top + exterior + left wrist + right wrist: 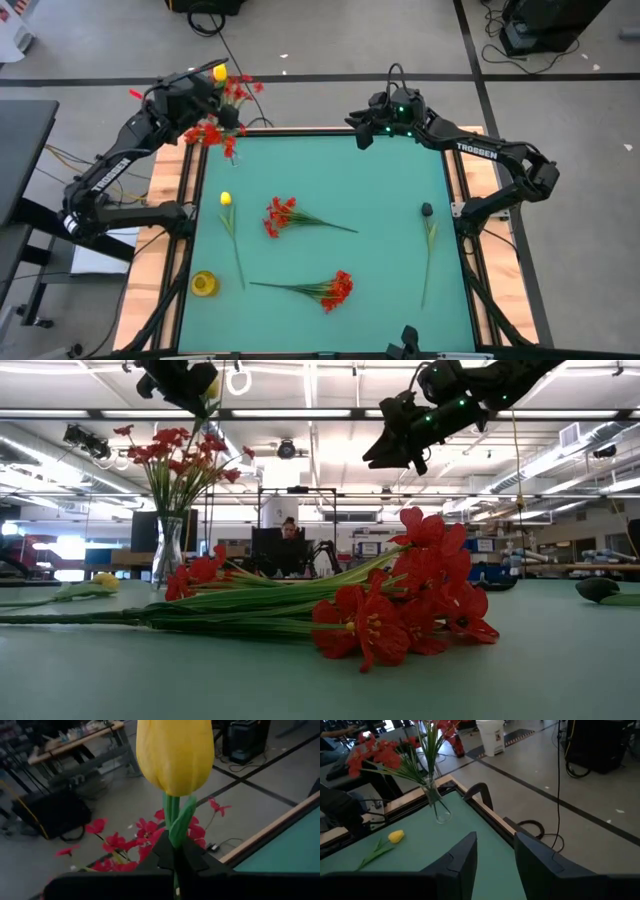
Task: Sort flowers into vase by color
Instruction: Put the right yellow flower into the transparent vase
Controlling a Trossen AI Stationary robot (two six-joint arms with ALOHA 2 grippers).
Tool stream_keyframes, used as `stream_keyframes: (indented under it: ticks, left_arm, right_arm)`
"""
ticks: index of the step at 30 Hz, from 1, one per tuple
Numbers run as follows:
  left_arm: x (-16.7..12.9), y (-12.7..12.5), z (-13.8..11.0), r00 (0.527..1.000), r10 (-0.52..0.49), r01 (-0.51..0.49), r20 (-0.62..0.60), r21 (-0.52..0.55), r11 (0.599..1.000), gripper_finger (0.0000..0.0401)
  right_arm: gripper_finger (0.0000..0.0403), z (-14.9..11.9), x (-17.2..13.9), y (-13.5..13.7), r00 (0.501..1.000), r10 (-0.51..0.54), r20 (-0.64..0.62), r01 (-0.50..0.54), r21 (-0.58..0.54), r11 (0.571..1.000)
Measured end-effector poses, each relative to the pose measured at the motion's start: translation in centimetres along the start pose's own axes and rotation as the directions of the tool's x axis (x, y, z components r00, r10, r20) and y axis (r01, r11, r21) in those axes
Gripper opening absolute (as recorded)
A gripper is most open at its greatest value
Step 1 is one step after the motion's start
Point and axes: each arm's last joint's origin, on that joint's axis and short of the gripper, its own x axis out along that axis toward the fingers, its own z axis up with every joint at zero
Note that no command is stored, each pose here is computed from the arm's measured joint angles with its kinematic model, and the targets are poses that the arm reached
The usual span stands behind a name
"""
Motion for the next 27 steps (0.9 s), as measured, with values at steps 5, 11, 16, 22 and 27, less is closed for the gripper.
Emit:
stream_keyframes:
  ticks: [5,11,16,22,27]
  left_arm:
    - [0.9,0.3,-0.3,0.999,0.000,-0.001,-0.037,-0.044,0.999,0.0003]
    - [1.4,0.4,-0.6,0.997,0.004,-0.012,-0.073,-0.103,0.995,0.0003]
    - [1.6,0.8,-0.8,0.996,0.023,-0.038,-0.091,-0.158,0.987,0.0007]
    - [1.6,1.0,-0.9,0.994,0.032,-0.050,-0.100,-0.192,0.980,0.0037]
    - [1.6,1.0,-0.9,0.994,0.043,-0.067,-0.099,-0.248,0.966,0.0082]
  right_arm:
    - [0.0138,0.0,0.0,0.0,1.000,0.000,0.000,0.000,-0.005,1.000]
    - [0.0138,0.0,0.0,0.0,1.000,0.000,0.000,0.000,-0.022,1.000]
    - [0.0138,0.0,0.0,0.0,1.000,0.000,0.000,0.000,-0.023,1.000]
    - [0.0138,0.0,0.0,0.0,1.000,0.008,-0.002,-0.008,-0.023,1.000]
    - [0.0141,-0.1,0.1,0.3,1.000,0.026,-0.006,-0.026,-0.024,0.999]
